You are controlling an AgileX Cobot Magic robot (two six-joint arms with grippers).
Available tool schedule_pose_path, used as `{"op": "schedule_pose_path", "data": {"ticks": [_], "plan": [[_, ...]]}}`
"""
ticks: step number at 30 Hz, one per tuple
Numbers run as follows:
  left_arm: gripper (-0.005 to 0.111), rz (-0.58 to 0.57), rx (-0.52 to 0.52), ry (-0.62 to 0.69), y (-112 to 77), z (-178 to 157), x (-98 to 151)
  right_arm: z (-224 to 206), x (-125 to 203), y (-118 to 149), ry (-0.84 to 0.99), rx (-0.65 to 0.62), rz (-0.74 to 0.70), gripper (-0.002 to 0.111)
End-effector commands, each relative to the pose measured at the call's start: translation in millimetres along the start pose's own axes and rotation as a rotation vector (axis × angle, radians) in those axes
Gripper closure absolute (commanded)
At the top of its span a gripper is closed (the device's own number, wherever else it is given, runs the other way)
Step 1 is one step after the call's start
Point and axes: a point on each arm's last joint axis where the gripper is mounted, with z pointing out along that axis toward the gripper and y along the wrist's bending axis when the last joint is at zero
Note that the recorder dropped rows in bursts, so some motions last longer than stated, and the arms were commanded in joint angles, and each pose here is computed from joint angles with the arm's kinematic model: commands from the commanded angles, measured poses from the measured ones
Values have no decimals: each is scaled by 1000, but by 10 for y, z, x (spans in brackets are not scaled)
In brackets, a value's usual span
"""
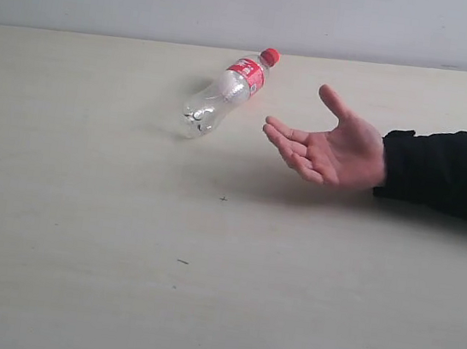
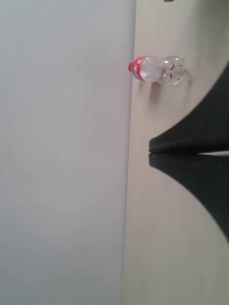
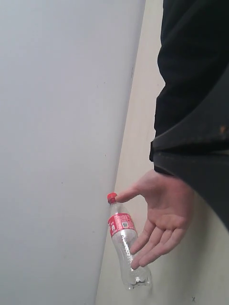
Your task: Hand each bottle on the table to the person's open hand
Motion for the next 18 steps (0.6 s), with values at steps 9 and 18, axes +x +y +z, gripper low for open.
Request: {"op": "schedule_pose_path", "data": {"ticks": [9,18], "plan": [[107,-259,67,-202,-35,-24,-180,-1,9,-2,-3,6,11,108],[107,-367,118,-304,-52,-51,-276,-1,9,-3,-3,7,6,108]]}}
